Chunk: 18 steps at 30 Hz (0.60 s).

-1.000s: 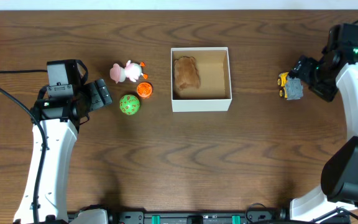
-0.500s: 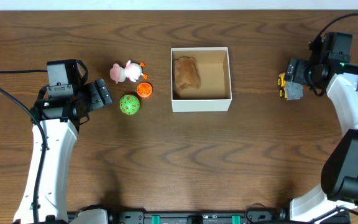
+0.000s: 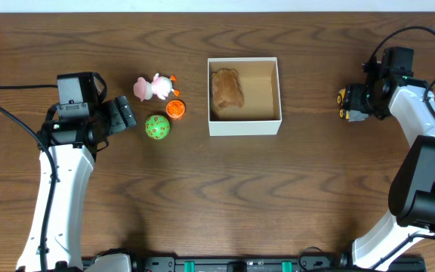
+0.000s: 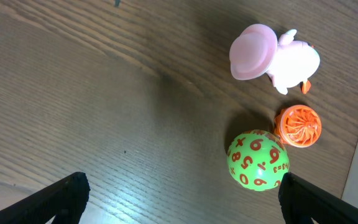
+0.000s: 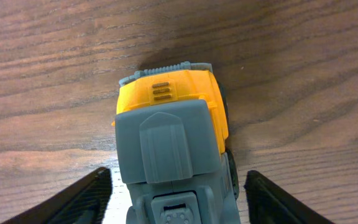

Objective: Pack container
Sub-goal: 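Move the right gripper to the toy truck and grasp it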

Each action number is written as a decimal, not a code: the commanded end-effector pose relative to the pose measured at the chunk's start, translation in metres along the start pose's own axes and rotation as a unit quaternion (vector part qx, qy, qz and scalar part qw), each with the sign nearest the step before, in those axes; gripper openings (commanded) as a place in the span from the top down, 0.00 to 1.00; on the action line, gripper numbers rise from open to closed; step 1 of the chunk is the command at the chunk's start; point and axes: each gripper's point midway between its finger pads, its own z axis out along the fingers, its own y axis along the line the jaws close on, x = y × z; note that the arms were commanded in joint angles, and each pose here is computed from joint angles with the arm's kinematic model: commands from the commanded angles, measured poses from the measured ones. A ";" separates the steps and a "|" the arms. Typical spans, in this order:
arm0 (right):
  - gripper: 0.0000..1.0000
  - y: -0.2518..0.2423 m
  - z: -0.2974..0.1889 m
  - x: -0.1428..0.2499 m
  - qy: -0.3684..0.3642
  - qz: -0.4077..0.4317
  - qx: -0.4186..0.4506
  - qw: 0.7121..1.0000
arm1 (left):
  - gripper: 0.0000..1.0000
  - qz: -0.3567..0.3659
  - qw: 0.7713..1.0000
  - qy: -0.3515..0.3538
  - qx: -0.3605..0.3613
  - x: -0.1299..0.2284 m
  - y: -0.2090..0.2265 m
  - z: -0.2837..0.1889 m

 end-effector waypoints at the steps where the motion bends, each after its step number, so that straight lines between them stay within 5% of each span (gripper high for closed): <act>1: 0.34 -0.003 0.002 0.002 0.003 0.004 -0.002 1.000 | 0.02 -0.004 1.000 -0.008 0.004 -0.007 -0.003 -0.003; 13: 0.55 -0.003 0.002 0.007 0.012 0.005 -0.002 1.000 | 0.02 -0.004 1.000 -0.008 0.004 -0.007 -0.003 -0.003; 18: 0.34 -0.003 0.002 0.008 0.015 0.005 -0.001 1.000 | 0.02 -0.004 1.000 -0.008 0.004 -0.007 -0.003 -0.003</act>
